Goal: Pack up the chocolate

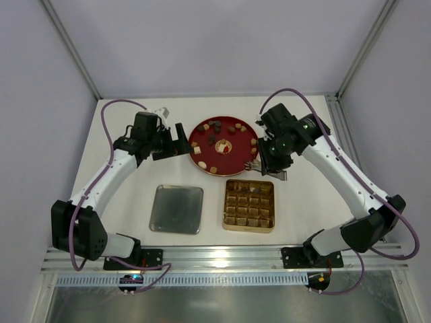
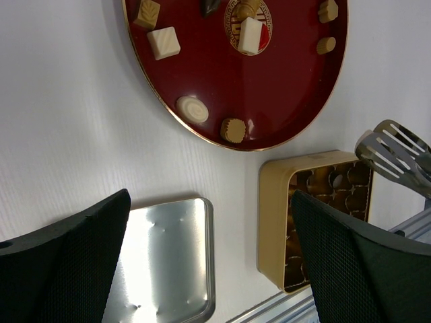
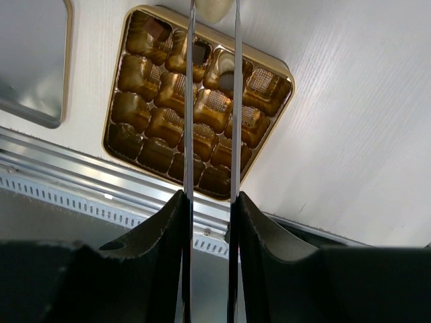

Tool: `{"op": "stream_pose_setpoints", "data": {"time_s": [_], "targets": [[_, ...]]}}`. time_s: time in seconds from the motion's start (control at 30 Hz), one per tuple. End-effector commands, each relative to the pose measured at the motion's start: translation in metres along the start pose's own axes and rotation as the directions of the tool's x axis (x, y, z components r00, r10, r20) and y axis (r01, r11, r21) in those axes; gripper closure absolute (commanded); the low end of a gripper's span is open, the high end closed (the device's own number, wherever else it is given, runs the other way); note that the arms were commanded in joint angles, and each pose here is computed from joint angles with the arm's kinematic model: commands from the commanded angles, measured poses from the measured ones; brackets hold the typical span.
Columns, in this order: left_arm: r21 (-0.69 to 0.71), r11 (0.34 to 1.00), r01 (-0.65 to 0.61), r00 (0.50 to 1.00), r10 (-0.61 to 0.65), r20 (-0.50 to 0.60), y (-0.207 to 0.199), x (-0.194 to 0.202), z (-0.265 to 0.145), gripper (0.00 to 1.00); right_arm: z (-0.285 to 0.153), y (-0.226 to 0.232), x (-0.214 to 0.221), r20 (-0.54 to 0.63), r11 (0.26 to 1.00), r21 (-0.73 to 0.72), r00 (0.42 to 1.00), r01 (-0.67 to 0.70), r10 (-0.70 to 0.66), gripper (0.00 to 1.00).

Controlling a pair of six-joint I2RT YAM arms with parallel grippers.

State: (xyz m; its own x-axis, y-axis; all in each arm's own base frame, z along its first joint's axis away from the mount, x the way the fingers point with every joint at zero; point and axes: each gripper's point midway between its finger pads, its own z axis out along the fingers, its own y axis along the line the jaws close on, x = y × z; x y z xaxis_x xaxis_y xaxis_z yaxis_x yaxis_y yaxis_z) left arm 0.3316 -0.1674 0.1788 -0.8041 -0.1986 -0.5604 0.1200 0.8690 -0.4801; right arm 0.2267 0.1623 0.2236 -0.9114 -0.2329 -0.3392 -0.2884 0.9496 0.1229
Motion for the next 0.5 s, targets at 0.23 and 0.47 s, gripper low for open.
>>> {"op": "stream_pose_setpoints", "data": {"time_s": [0.23, 0.47], "targets": [[0.042, 0.999, -0.009, 0.999, 0.006, 0.053, -0.011, -0.011, -0.011, 0.00, -0.018, -0.019, 0.063, -0.029, 0.997, 0.028, 0.997, -0.074, 0.075, 0.67], [0.042, 0.999, -0.009, 0.998, 0.007, 0.057, -0.011, -0.011, -0.012, 0.00, -0.013, -0.031, 0.083, -0.020, 0.992, 0.068, 0.994, -0.103, 0.105, 0.67]]}}
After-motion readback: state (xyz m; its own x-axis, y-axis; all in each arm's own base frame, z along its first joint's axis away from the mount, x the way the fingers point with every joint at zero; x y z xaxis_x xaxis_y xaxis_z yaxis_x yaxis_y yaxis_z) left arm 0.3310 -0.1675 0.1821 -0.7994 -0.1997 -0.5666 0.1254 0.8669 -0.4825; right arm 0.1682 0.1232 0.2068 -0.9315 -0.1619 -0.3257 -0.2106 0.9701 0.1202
